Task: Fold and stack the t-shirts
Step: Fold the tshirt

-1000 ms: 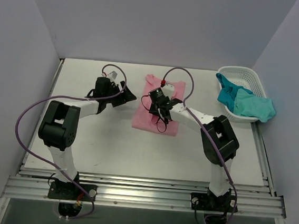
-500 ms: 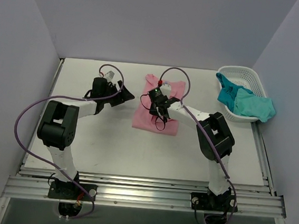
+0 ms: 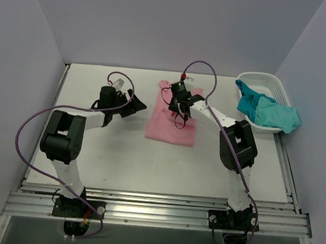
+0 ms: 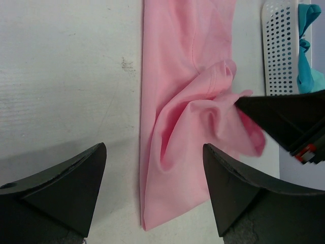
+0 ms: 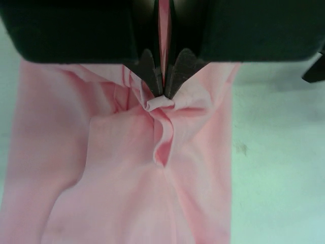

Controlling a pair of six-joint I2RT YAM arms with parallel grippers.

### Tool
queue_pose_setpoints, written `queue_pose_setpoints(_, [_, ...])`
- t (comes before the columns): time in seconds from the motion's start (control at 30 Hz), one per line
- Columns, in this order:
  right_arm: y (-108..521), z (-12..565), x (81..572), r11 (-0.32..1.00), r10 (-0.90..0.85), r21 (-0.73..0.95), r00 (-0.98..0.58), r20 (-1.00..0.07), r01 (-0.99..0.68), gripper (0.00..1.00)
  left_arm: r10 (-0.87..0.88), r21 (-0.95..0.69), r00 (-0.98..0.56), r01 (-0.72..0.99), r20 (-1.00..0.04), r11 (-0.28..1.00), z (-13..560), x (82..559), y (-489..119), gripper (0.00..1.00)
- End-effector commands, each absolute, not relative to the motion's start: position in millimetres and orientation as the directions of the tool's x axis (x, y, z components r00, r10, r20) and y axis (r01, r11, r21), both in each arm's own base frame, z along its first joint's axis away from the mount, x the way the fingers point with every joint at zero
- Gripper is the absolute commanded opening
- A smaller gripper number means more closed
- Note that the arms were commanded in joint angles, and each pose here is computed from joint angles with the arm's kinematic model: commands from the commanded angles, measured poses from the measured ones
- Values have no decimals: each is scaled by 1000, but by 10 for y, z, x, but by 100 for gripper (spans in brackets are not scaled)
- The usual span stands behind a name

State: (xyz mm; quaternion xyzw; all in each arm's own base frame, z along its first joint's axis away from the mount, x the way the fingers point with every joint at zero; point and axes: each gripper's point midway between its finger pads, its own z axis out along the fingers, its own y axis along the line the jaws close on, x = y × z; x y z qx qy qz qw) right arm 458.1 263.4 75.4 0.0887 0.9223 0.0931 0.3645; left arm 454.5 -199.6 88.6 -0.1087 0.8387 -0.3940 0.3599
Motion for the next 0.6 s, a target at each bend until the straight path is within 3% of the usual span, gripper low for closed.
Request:
queue_pose_setpoints(0.0, [2561, 968, 4830, 965, 240, 242, -696, -676, 98, 0, -476, -750, -665, 197, -575, 631, 1282, 4600, -2026, 85])
queue_pose_setpoints(0.3, [2443, 636, 5235, 959, 269, 249, -715, -645, 136, 0, -470, -750, -669, 203, -576, 630, 1267, 4581, -2032, 85])
queue_pose_setpoints(0.37, [2416, 482, 5280, 955, 283, 251, -720, -633, 155, 17, -471, -751, -670, 201, -574, 629, 1258, 4580, -2027, 85])
queue_pose_setpoints(0.43, [2372, 427, 5335, 951, 301, 255, -711, -635, 175, 46, -471, -753, -671, 204, -573, 626, 1266, 4578, -2034, 85])
queue_pose_setpoints(0.47, [2357, 370, 5354, 950, 307, 254, -711, -633, 184, 54, -470, -753, -671, 206, -574, 625, 1273, 4574, -2041, 85])
queue_pose_setpoints(0.5, [2333, 371, 5383, 947, 315, 256, -705, -636, 193, 68, -470, -751, -670, 204, -575, 627, 1264, 4570, -2029, 85])
queue_pose_setpoints(0.57, [2315, 470, 5459, 947, 318, 251, -685, -655, 199, 79, -470, -750, -670, 202, -575, 630, 1250, 4563, -2023, 85])
